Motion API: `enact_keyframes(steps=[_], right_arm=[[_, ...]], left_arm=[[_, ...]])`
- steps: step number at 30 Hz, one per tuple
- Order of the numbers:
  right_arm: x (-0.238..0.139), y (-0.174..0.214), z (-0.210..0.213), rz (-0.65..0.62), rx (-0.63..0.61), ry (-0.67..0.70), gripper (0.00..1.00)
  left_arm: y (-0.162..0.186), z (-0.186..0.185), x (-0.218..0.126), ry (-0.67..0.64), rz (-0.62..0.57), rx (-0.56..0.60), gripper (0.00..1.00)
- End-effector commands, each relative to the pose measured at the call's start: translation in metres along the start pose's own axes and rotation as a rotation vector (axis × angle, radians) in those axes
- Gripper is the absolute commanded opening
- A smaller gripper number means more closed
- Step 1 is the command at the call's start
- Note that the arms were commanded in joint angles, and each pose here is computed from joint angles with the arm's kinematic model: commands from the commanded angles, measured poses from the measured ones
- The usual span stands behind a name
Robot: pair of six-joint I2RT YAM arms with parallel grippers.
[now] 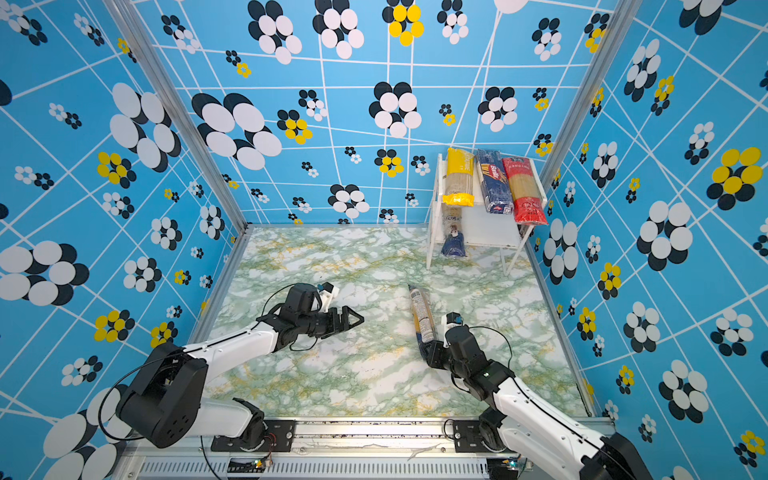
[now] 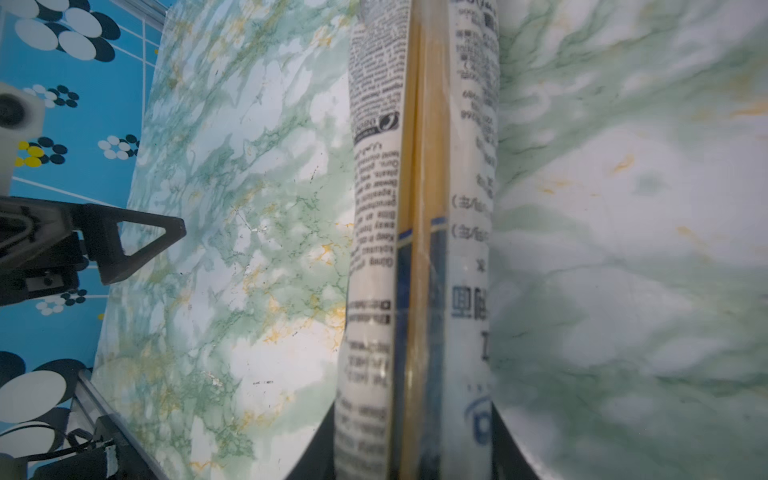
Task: Place and organize the pasta boxes and bags onto the shelf
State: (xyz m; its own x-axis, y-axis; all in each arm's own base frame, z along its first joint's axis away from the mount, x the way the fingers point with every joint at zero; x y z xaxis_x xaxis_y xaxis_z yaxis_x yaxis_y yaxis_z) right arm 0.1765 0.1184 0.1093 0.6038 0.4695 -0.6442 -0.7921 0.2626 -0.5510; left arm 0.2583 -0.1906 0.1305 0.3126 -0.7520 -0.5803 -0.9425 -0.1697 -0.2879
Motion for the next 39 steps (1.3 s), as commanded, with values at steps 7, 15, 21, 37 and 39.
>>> enact_keyframes(steps=[7, 15, 21, 37, 39], right_arm=[[-0.047, -0.027, 0.008, -0.153, 0.061, -0.089, 0.0], [-0.076, -0.038, -0.006, -0.242, 0.065, 0.103, 0.0], [-0.092, -0.048, -0.006, -0.359, 0.074, 0.109, 0.0], [-0.131, -0.081, 0.011, -0.508, -0.026, 0.149, 0.0], [-0.137, -0.088, 0.013, -0.529, -0.055, 0.177, 0.0]], left_arm=[[0.001, 0.003, -0.001, -0.001, 0.004, 0.007, 0.99], [0.001, 0.005, 0.0, -0.002, 0.006, 0.003, 0.99], [0.0, 0.004, 0.001, -0.001, 0.007, 0.004, 0.99], [0.0, 0.005, 0.002, -0.001, 0.014, 0.003, 0.99], [-0.001, 0.004, 0.002, 0.004, 0.014, 0.005, 0.99]])
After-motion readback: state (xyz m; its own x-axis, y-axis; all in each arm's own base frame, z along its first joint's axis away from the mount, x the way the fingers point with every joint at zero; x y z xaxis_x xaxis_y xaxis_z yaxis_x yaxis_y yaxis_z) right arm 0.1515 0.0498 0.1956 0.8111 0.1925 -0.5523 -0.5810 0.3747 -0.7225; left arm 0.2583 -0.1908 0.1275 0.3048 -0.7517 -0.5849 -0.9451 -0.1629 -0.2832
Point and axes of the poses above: each gripper's point midway between its finger pads, its own x axis out along the fingers, its own z axis along the line the jaws close on, y = z × x, the point moved 6 cm from there along -x, back along the fingers, and after that the axes turned 2 degrees about -x, right-handed, at the moved point
